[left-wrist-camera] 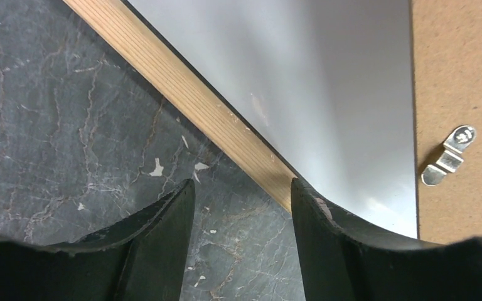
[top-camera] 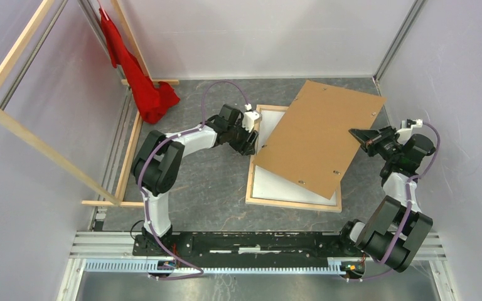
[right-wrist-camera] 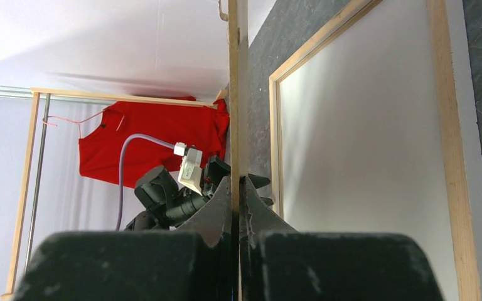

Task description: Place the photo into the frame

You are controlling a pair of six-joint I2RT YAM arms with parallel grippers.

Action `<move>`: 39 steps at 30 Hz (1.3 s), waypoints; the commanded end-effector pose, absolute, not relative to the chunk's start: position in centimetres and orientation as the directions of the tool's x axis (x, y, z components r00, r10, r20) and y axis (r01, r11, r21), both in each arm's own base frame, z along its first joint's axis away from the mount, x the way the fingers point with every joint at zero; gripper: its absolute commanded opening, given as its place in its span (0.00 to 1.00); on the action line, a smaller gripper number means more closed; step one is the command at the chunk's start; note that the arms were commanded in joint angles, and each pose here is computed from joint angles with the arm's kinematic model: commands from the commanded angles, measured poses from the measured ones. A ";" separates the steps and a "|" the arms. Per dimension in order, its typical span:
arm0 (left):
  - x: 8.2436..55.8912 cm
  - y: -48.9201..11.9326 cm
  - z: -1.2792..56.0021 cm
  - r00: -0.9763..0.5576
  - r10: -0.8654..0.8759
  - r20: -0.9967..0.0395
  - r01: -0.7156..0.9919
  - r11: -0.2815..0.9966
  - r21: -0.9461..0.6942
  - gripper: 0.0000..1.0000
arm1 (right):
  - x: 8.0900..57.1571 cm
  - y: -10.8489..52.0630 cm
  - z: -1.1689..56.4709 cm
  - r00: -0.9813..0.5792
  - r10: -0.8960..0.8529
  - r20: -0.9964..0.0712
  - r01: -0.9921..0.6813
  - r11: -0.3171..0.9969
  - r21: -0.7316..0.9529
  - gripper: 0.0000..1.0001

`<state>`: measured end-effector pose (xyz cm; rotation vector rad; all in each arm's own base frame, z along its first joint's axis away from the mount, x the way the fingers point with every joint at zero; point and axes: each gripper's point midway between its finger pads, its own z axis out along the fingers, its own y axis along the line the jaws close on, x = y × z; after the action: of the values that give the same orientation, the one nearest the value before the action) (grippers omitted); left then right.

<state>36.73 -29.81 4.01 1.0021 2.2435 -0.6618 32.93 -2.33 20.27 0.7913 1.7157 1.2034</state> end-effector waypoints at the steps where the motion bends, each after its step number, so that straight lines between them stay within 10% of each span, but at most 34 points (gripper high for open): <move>1: 37.1 -29.9 4.1 -0.536 0.474 -0.699 0.777 0.601 -0.188 0.64 | 33.1 -2.4 23.4 -0.397 0.835 -0.380 -0.074 0.384 0.921 0.00; 20: 36.8 -30.9 3.4 -0.576 0.450 -0.682 0.767 0.586 -0.261 0.63 | 32.9 -2.0 22.9 -0.398 0.831 -0.389 -0.070 0.395 0.916 0.00; 39: 38.0 -24.1 2.6 -0.615 0.422 -0.666 0.695 0.689 -0.206 0.41 | 33.5 1.5 21.8 -0.481 0.783 -0.394 -0.094 0.400 0.912 0.00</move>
<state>37.29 -27.30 2.95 0.8941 2.2800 -0.7176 33.05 0.01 20.08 0.7183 1.7642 1.1880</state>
